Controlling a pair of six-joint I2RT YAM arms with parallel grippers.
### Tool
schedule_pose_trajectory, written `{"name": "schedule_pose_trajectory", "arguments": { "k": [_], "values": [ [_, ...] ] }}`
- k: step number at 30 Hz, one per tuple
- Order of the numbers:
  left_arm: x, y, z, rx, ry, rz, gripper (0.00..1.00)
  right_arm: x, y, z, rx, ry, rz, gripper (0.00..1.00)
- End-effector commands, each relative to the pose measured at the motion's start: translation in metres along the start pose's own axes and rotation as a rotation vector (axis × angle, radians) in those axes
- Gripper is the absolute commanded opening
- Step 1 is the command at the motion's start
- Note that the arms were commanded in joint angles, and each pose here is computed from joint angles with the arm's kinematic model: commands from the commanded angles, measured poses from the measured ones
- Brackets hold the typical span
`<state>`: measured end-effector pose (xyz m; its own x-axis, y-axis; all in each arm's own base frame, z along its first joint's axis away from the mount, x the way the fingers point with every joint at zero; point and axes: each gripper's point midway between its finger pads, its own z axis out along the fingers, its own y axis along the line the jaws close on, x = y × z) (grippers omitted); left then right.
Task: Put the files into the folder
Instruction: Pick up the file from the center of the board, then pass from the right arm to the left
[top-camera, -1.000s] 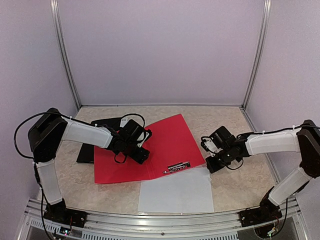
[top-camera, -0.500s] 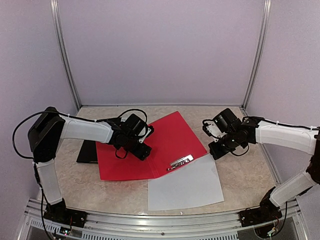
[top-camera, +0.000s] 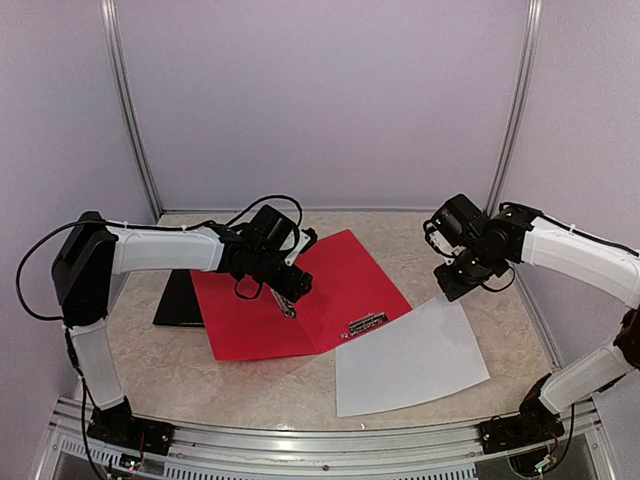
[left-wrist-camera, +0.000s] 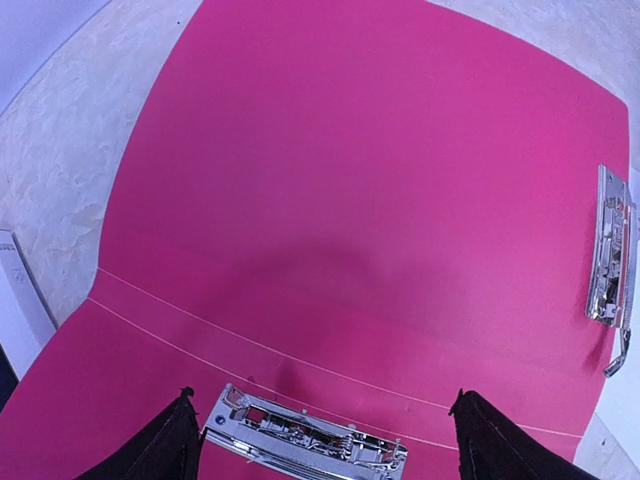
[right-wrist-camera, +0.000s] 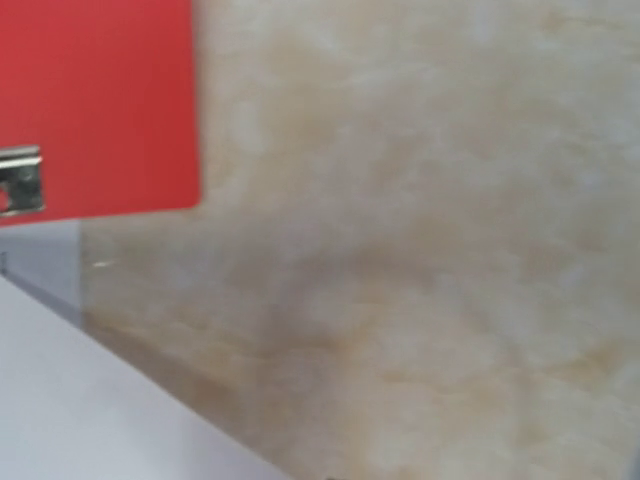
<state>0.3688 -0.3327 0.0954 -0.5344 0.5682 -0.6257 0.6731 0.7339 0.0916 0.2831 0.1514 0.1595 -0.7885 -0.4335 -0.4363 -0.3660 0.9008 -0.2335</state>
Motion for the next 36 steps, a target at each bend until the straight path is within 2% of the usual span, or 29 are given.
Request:
{"name": "schedule_pose_trajectory", "arguments": {
  "k": [1,9,18,22,28,32,36],
  "values": [
    [-0.015,-0.006,-0.014,0.054,-0.032,0.041,0.84,-0.012,-0.028,-0.040,0.097,-0.052,0.006,0.00],
    [-0.055,-0.062,-0.038,0.299,-0.162,0.185,0.84,-0.035,-0.041,-0.081,0.108,-0.140,-0.080,0.00],
    [-0.117,-0.130,-0.066,0.566,-0.363,0.421,0.83,-0.078,-0.010,-0.124,-0.097,-0.350,-0.211,0.00],
    [-0.123,-0.156,-0.057,0.645,-0.378,0.512,0.84,-0.088,0.005,-0.134,-0.178,-0.405,-0.245,0.00],
    [-0.140,-0.170,-0.042,0.702,-0.417,0.518,0.81,-0.094,0.012,-0.137,-0.210,-0.424,-0.272,0.00],
    [-0.139,-0.182,-0.037,0.763,-0.423,0.516,0.76,-0.096,0.013,-0.140,-0.217,-0.434,-0.270,0.00],
    [-0.133,-0.195,-0.031,0.818,-0.411,0.508,0.63,-0.095,0.012,-0.140,-0.215,-0.434,-0.266,0.00]
  ]
}}
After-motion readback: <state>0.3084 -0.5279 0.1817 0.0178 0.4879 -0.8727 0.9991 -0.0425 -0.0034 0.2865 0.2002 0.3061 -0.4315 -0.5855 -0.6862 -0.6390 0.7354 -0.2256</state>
